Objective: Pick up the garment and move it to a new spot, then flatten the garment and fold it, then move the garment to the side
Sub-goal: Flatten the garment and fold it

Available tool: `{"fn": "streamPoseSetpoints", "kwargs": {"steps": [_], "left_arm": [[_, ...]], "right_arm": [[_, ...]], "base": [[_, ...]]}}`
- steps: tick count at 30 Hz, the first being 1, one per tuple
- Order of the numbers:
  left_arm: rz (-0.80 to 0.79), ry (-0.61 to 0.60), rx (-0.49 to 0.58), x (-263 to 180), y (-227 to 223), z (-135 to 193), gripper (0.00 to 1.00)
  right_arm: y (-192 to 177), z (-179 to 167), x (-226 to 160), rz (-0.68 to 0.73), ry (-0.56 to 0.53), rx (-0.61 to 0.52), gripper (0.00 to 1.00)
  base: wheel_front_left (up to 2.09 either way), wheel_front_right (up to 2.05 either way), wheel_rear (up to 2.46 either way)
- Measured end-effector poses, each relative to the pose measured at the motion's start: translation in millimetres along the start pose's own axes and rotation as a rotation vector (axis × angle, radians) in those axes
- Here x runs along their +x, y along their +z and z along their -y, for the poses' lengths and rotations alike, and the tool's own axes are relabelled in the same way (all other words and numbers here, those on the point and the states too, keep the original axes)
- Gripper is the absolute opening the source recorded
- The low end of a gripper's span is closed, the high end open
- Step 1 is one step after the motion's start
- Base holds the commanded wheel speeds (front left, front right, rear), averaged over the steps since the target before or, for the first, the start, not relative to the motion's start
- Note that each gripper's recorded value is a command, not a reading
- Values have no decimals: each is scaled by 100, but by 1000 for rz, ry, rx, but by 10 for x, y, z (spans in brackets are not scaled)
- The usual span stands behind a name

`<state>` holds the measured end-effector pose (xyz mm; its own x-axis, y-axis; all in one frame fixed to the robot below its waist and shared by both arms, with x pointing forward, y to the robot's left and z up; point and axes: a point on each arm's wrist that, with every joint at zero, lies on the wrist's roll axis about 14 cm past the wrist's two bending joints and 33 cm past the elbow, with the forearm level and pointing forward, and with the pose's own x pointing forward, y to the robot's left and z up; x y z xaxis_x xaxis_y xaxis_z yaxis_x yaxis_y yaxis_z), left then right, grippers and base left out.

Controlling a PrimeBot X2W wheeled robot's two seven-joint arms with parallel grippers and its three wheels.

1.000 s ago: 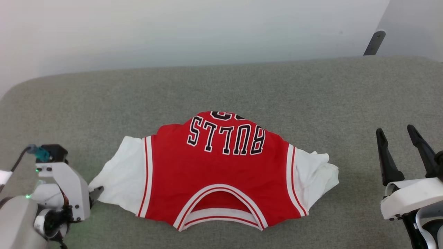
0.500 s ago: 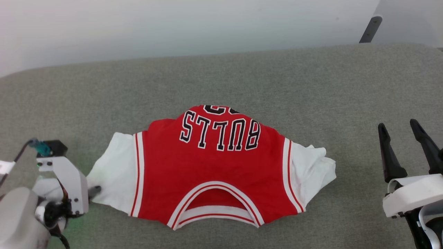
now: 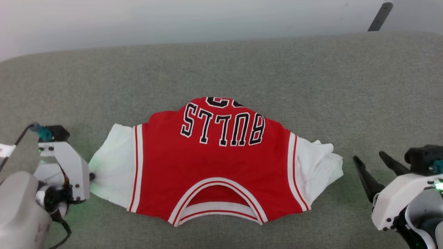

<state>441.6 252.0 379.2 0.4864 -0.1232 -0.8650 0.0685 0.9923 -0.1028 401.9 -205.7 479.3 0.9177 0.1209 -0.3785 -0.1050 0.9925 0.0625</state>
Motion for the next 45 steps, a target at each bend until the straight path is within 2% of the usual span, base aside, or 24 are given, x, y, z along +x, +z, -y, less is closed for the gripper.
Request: {"fn": "streamPoseSetpoints", "kwargs": {"steps": [1, 9, 16, 20, 21, 22, 29, 32, 35, 37, 45], "left_arm": [[3, -4, -2, 13, 13, 6, 0], [22, -12, -7, 45, 75, 21, 0], [36, -21, -8, 74, 97, 24, 0], [40, -23, -12, 77, 93, 16, 0], [40, -24, -14, 75, 94, 14, 0], [42, -23, -13, 76, 92, 12, 0], [31, -26, -14, 30, 110, 12, 0], [18, -29, 0, -47, 166, 37, 0], [31, -41, 31, -178, 307, 121, 0], [90, -62, 56, -345, 566, 232, 0], [337, -71, 168, -1264, 1426, 570, 0]], "right_arm": [[-135, 8, 47, -78, 8, -2, 100], [-329, -28, 271, -211, 50, 62, 100], [-683, -222, 445, -409, 112, 99, 100], [-764, -283, 519, -488, 134, 98, 100], [-783, -289, 527, -511, 138, 84, 37], [-791, -288, 534, -525, 141, 73, 0], [-727, -270, 573, -570, 142, 65, 0], [-559, -336, 584, -548, 169, 79, 0], [-194, -348, 617, -470, 185, 80, 0], [73, -332, 620, -416, 185, 65, 0], [1240, -500, 469, -162, 219, -5, 0]], "base": [[0, 0, 0], [0, 0, 0], [0, 0, 0], [0, 0, 0], [0, 0, 0], [0, 0, 0], [0, 0, 0], [0, 0, 0], [0, 0, 0], [0, 0, 0], [0, 0, 0]]}}
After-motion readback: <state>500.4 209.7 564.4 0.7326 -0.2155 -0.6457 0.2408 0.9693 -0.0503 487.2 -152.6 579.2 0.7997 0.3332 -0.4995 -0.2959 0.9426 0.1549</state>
